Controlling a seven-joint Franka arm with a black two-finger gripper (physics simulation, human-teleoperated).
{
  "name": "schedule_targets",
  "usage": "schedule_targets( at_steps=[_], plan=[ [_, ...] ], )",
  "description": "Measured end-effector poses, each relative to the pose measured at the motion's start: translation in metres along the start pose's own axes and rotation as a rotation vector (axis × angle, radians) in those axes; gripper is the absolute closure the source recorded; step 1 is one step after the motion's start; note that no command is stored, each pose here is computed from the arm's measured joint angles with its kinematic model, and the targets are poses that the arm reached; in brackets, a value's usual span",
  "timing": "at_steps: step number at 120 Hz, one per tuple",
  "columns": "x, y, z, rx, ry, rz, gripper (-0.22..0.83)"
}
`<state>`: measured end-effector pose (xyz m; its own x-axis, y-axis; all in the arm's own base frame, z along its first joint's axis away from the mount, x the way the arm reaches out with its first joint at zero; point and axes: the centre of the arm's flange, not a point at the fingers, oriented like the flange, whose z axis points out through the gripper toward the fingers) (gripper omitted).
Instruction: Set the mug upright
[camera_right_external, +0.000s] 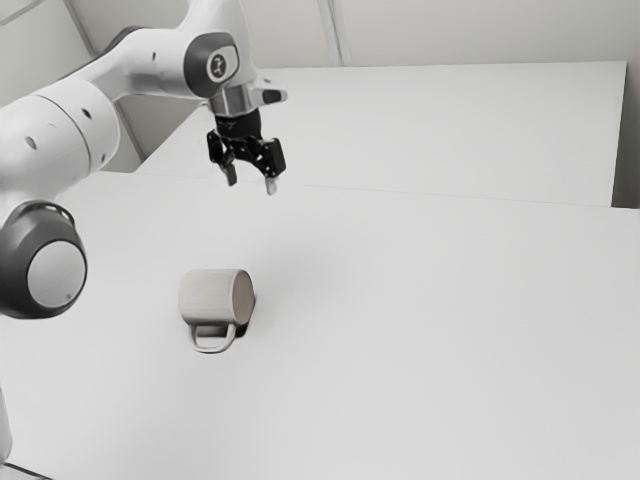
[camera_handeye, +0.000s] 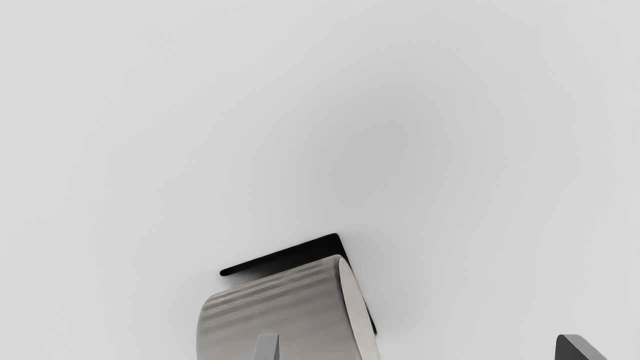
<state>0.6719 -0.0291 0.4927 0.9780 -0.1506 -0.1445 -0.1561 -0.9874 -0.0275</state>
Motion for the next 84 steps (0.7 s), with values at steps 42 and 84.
schedule_targets(
  at_steps=[42, 84],
  plan=[
    [-0.040, -0.056, 0.002, -0.046, 0.008, -0.104, 0.00],
    [-0.169, -0.202, 0.086, -0.479, 0.032, -0.426, 0.00]
  ],
)
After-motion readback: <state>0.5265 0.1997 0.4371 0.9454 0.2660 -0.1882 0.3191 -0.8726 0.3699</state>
